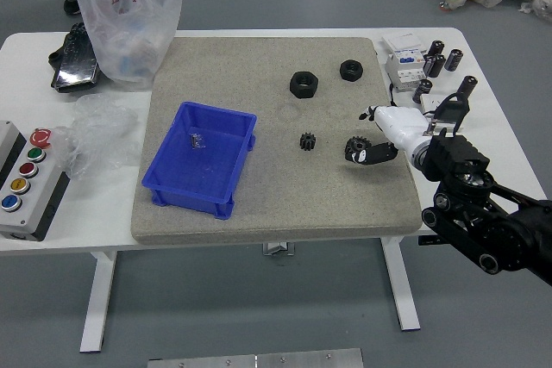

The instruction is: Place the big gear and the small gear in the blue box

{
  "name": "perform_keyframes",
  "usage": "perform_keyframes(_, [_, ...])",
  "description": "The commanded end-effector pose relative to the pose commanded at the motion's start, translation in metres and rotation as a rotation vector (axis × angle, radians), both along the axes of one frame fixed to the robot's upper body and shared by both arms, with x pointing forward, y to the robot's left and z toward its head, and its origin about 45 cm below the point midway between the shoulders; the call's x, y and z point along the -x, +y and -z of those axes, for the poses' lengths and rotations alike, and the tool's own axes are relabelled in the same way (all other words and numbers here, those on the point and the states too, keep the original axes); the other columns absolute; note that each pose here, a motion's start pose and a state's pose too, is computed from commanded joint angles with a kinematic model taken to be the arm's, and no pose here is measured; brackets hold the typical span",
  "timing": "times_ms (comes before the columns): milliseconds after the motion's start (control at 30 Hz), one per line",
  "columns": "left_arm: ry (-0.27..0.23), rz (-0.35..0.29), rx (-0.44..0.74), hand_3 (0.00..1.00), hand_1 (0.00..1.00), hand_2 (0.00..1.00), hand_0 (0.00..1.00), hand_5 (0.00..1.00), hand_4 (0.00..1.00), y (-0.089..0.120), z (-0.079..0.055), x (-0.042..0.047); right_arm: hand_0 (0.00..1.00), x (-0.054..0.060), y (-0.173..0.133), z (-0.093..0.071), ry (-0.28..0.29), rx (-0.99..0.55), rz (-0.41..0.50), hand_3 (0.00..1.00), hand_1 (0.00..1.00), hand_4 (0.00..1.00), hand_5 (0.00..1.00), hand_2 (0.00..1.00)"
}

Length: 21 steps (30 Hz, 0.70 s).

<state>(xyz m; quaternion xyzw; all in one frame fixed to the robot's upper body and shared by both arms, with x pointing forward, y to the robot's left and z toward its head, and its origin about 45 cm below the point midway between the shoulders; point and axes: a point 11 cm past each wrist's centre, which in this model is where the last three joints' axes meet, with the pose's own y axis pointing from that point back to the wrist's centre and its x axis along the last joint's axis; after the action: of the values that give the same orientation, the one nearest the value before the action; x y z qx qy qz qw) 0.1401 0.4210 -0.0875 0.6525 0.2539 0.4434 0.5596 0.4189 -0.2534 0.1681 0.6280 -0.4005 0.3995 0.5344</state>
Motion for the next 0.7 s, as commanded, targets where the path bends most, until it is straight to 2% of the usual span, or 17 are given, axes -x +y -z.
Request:
perform_keyframes(167, [0.009,-0.009,-0.009,0.705,0.616,0.57,0.732,0.464,0.647,0.003,0.0,0.0024,0.446,-0.004,0.005,0.011,0.031,0.004,-0.004,0.8,0.636,0.959,0.467,0.752])
perform_keyframes(200, [0.012,-0.012,-0.011,0.705,0.616,0.57,0.732,0.463,0.648,0.003,0.0,0.0032,0.421,-0.004,0.005,0.013,0.036,0.006,-0.004,0.715,0.614,0.722,0.276,0.673])
perform_keyframes(367, [0.03,-0.021,-0.02,0.705,0.616,0.57,0.732,0.463,0.648,0.005,0.0,0.0076,0.421,-0.005,0.003,0.02,0.046,0.018,0.0,0.715,0.614,0.722,0.276,0.673])
perform_keyframes(400, [0.032,-0.022,-0.021,0.706,0.616,0.569,0.732,0.463,0.649,0.006,0.0,0.0085,0.424,-0.005,0.002,0.021,0.045,0.02,0.001,0.557,0.524,0.282,0.053,0.46])
perform_keyframes(567, [0.034,-0.023,-0.024,0.706,0.616,0.569,0.732,0.463,0.649,0.007,0.0,0.0099,0.424,-0.006,0.001,0.019,0.02,0.012,0.0,0.557,0.524,0.282,0.053,0.46])
perform_keyframes(600, [0.033,-0.023,-0.024,0.706,0.616,0.569,0.731,0.464,0.651,0.007,0.0,0.0098,0.403,-0.006,0.001,0.018,0.013,0.007,-0.002,0.391,0.45,0.174,0.002,0.307])
perform_keyframes(700, [0.031,-0.021,-0.022,0.706,0.616,0.569,0.731,0.464,0.651,0.006,0.0,0.0091,0.403,-0.007,0.004,0.014,-0.006,-0.008,-0.011,0.391,0.45,0.174,0.002,0.307])
